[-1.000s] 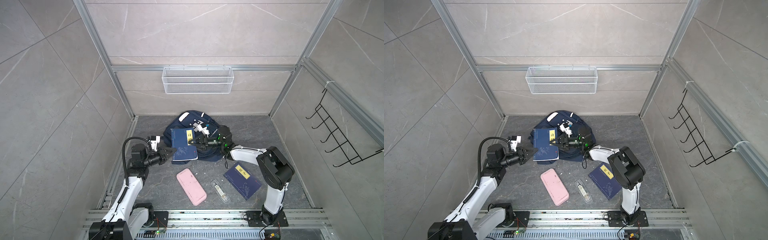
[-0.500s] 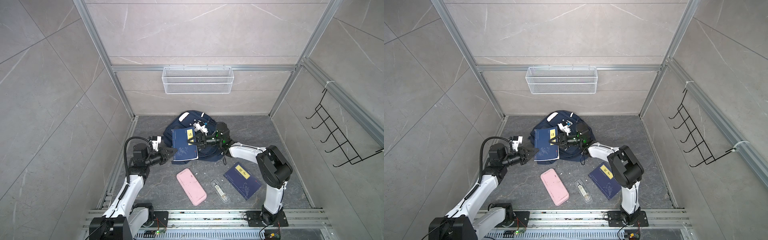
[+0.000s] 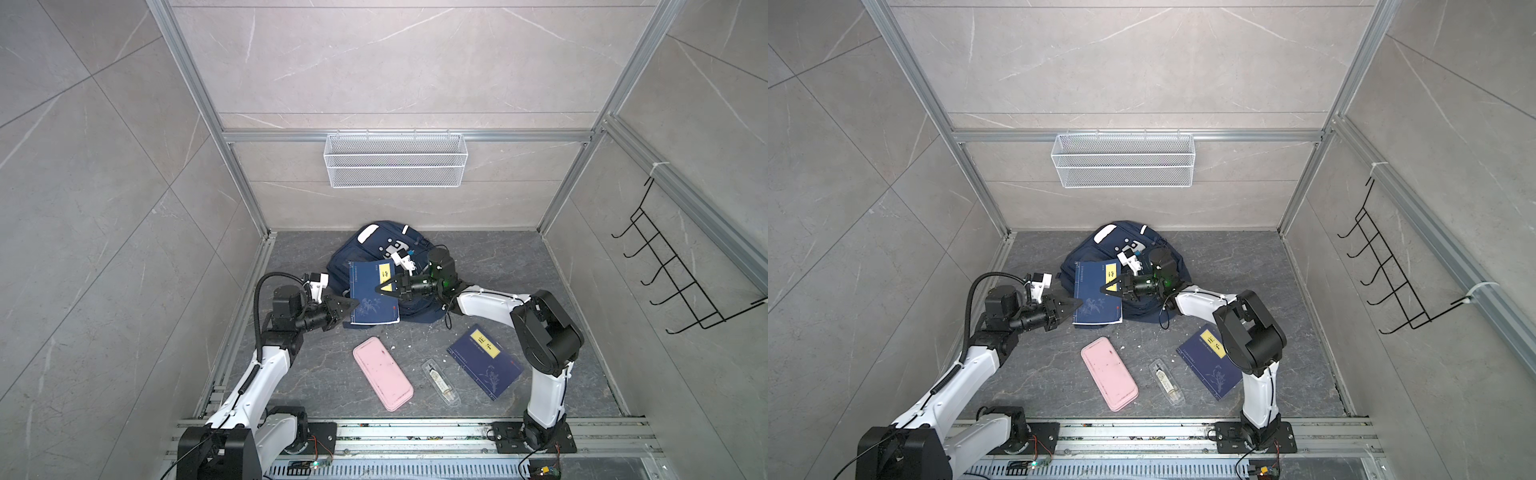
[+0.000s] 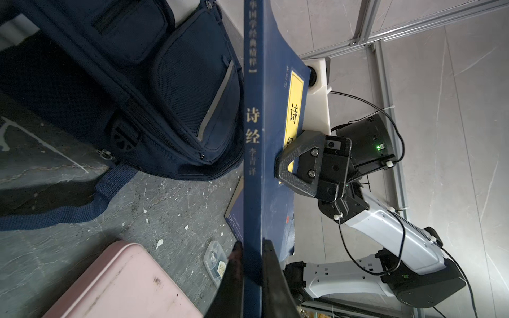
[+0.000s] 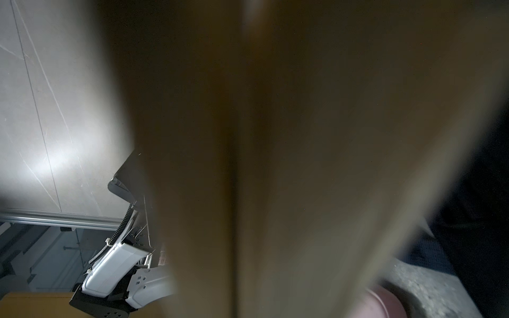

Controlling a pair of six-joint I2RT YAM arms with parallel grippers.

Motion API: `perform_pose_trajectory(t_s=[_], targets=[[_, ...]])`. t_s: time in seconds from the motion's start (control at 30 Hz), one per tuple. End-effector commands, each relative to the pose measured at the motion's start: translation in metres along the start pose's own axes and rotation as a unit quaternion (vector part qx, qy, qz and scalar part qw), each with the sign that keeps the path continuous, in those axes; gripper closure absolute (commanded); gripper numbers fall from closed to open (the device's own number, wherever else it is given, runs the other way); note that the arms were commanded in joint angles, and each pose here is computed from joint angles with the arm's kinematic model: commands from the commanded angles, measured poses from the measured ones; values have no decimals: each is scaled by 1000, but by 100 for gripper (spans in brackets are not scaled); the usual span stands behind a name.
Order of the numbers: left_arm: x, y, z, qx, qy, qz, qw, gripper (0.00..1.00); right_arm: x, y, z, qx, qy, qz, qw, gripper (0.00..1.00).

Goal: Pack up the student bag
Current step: 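Carry the upright notebook with both grippers toward the backpack opening, then hold the backpack flap with the left gripper while the right lowers the notebook in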

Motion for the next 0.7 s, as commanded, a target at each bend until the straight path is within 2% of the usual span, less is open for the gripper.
perform_pose_trajectory(t_s=[0.0, 0.03, 0.13, 0.2, 0.3, 0.4, 0.5, 0.57, 0.67], targets=[[-3, -13, 11, 37, -16, 7, 999, 72, -21, 9, 4, -35, -20, -38, 998, 100], [-3, -13, 13, 39, -19, 14, 999, 66, -29, 5, 6, -31, -29, -51, 998, 100], [-3, -10, 18, 47, -28, 43, 998, 58, -64, -10, 14, -12, -68, -92, 993, 100], [-1, -9, 20, 57, -30, 67, 996, 58, -89, -20, 17, -3, -96, -126, 987, 100], [12, -9, 18, 83, -17, 110, 990, 58, -126, -40, 15, 4, -132, -209, 969, 100], [36, -10, 12, 122, 6, 159, 980, 58, -160, -57, 12, 0, -172, -295, 940, 100], [67, -11, 3, 163, 33, 200, 965, 58, -190, -60, 10, -12, -216, -353, 910, 100], [88, -12, -2, 191, 54, 226, 954, 58, -212, -62, 5, -20, -236, -407, 882, 100], [123, -5, -11, 237, 87, 277, 927, 58, -244, -58, 1, -29, -269, -470, 840, 100]])
Point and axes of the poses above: each gripper's point midway between its finger pads, its own x axis out along the fingers, its own y axis along the line the jaws close on, z = x × y, the point moved 1 cm from there along -x, back along the fingers, and after that the axes turned 8 degrees about -x, right-handed, at the moved point
